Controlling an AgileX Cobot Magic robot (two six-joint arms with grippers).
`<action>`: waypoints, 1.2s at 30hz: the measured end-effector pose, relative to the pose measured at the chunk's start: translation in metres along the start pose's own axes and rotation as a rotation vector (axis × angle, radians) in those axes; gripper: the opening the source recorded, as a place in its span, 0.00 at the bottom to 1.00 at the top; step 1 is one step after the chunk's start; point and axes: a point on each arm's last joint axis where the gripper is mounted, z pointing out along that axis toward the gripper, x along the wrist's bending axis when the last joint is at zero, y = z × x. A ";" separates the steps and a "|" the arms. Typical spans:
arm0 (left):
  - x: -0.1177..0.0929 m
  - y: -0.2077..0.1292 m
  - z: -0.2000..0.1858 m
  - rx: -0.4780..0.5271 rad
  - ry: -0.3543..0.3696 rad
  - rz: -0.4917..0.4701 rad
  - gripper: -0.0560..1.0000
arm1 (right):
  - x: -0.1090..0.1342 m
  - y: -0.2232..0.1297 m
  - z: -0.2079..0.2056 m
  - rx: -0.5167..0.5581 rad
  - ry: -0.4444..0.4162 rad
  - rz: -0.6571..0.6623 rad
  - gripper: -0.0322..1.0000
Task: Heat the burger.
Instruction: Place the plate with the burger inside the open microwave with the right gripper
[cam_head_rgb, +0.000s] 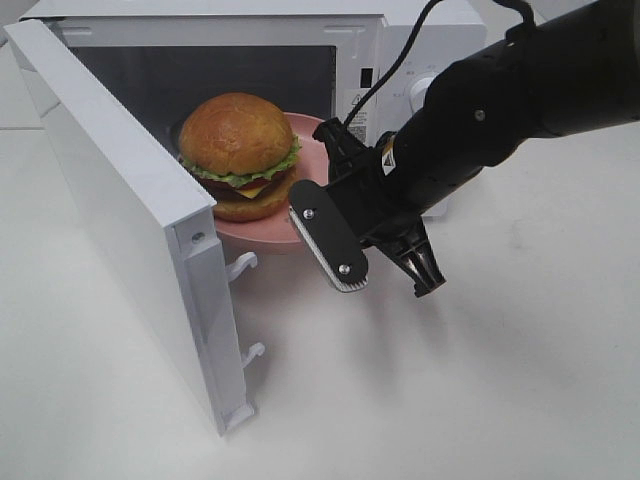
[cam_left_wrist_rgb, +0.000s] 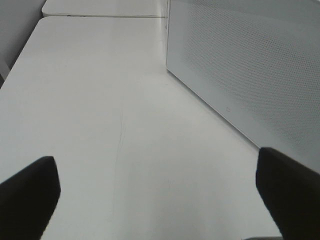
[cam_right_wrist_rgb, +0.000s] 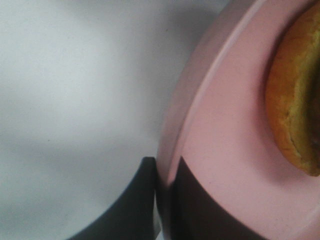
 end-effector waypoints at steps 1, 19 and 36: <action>0.000 0.000 0.000 0.000 0.000 0.000 0.99 | -0.005 0.001 0.003 0.000 -0.005 0.004 0.08; 0.000 0.000 0.000 0.000 0.000 0.000 0.99 | -0.038 0.006 0.020 0.004 -0.053 0.016 0.08; 0.000 0.000 0.000 0.000 0.000 0.000 0.99 | -0.070 0.007 0.046 0.016 -0.065 0.115 0.08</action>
